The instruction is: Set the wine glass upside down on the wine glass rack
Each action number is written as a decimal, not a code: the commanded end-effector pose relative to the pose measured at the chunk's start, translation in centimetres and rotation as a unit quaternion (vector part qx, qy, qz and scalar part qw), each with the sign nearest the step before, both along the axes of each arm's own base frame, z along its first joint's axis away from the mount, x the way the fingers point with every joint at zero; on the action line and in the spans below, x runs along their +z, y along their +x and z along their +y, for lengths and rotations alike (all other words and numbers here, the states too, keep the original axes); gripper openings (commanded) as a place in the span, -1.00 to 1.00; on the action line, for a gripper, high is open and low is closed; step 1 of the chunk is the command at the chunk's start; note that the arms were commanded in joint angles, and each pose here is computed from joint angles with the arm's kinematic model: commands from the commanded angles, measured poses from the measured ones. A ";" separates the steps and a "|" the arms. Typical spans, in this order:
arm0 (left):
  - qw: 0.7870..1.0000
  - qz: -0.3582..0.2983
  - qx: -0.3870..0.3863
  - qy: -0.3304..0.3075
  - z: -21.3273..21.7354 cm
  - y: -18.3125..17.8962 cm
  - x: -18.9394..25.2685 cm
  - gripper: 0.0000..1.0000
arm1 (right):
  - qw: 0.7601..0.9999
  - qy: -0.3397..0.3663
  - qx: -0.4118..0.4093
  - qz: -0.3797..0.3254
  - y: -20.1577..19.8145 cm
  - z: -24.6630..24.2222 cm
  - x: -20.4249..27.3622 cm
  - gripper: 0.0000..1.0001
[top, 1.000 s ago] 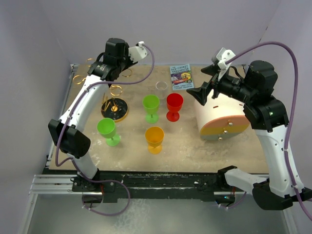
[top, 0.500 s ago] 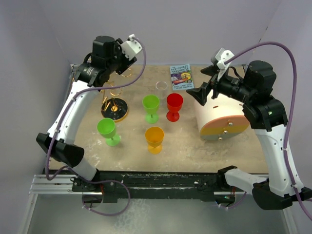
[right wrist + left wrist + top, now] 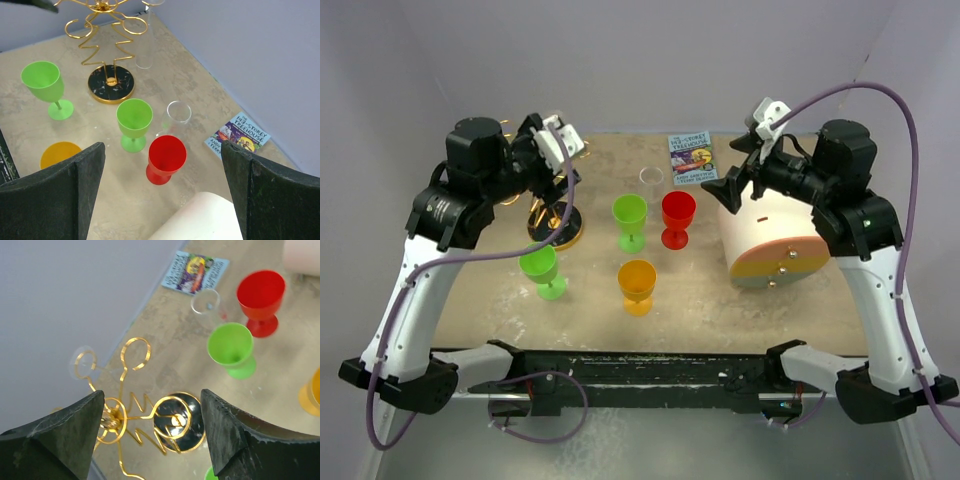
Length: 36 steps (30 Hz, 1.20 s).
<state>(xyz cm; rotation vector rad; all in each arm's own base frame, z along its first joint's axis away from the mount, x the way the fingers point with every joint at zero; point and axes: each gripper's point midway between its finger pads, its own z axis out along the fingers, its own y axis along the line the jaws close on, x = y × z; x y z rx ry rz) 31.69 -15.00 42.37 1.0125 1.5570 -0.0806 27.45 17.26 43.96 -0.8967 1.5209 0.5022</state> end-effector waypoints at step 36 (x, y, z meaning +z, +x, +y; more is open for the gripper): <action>0.996 0.003 -0.017 -0.083 4.3 -6.8 -0.1 0.98 | 0.936 -0.241 -0.119 0.227 11.1 2.2 -24.3 -0.09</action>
